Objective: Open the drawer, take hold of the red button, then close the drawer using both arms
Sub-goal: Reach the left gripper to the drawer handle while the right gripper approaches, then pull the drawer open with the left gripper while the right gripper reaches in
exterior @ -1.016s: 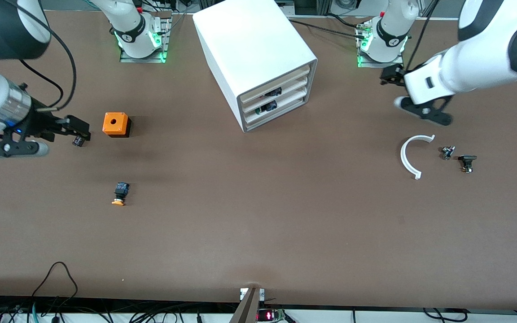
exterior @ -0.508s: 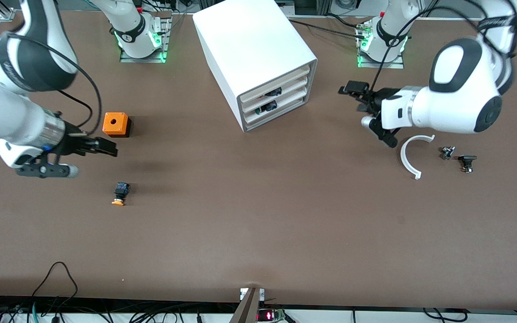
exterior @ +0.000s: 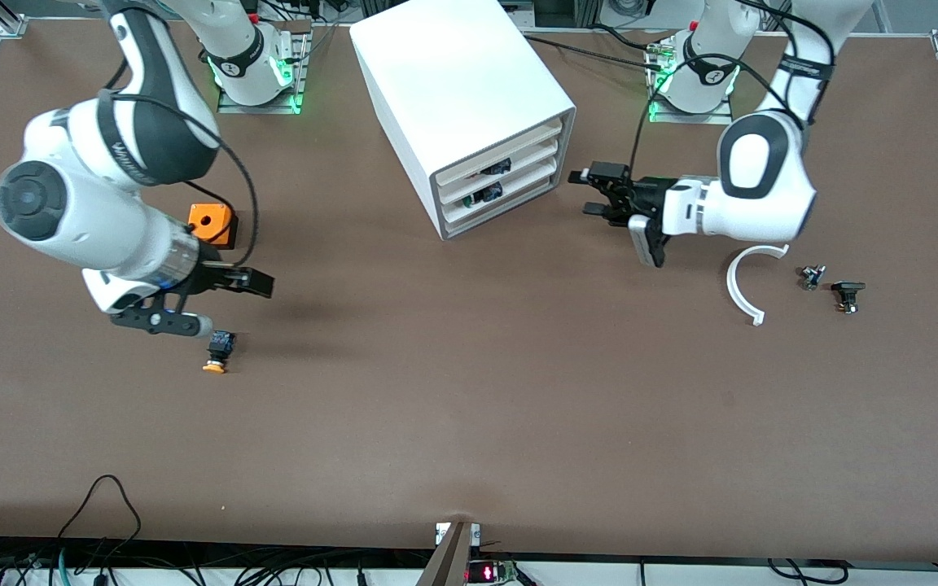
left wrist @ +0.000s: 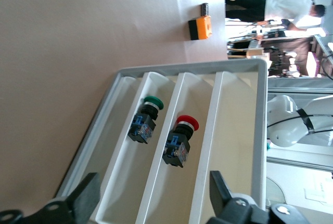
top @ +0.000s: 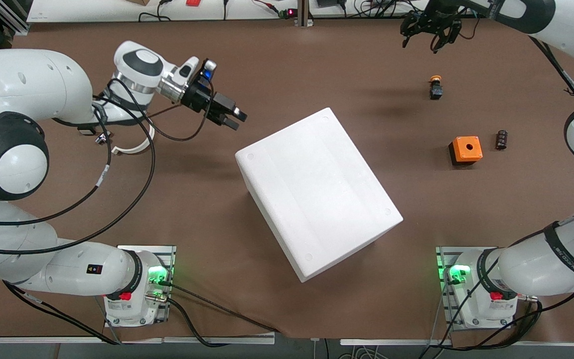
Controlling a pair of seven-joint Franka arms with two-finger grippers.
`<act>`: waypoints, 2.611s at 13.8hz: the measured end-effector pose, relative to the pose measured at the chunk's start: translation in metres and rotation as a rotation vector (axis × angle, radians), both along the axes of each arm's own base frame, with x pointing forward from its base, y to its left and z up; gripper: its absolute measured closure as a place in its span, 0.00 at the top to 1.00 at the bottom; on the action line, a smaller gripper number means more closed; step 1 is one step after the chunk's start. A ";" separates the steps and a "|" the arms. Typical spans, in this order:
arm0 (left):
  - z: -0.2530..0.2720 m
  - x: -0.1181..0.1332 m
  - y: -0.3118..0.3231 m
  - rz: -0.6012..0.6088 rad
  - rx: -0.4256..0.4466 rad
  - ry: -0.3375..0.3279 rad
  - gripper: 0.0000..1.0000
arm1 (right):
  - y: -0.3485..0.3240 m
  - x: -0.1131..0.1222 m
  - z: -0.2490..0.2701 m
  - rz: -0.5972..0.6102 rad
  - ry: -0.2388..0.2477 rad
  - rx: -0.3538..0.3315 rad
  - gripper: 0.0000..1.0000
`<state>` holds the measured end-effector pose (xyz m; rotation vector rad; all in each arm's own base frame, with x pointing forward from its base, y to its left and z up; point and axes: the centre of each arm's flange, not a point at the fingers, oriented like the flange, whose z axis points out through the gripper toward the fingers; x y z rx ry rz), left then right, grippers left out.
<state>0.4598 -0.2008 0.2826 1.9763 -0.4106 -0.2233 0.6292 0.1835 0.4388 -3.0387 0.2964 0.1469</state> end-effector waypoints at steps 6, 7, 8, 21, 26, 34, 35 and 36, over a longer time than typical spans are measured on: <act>-0.083 -0.039 -0.023 0.018 -0.191 -0.013 0.69 | 0.064 -0.001 -0.003 -0.143 -0.001 -0.003 1.00; -0.091 -0.045 -0.025 0.016 -0.199 0.001 0.63 | 0.075 -0.001 -0.002 -0.162 -0.004 -0.001 1.00; -0.095 -0.050 -0.026 0.014 -0.206 0.014 0.59 | 0.086 -0.001 -0.001 -0.185 -0.007 0.001 1.00; -0.111 -0.088 -0.043 0.005 -0.284 0.119 0.15 | 0.151 0.011 0.022 -0.408 -0.038 0.045 1.00; -0.107 -0.068 -0.030 0.047 -0.280 0.084 0.15 | 0.171 0.012 0.036 -0.481 -0.052 0.071 1.00; -0.116 0.035 0.028 0.086 -0.247 -0.055 0.15 | 0.262 -0.026 0.040 -0.680 -0.016 0.098 1.00; -0.118 0.039 0.028 0.072 -0.247 -0.048 0.15 | 0.274 -0.033 0.040 -0.704 -0.009 0.100 1.00; -0.116 0.042 0.028 0.056 -0.240 -0.031 0.15 | 0.286 -0.040 0.038 -0.721 -0.002 0.100 1.00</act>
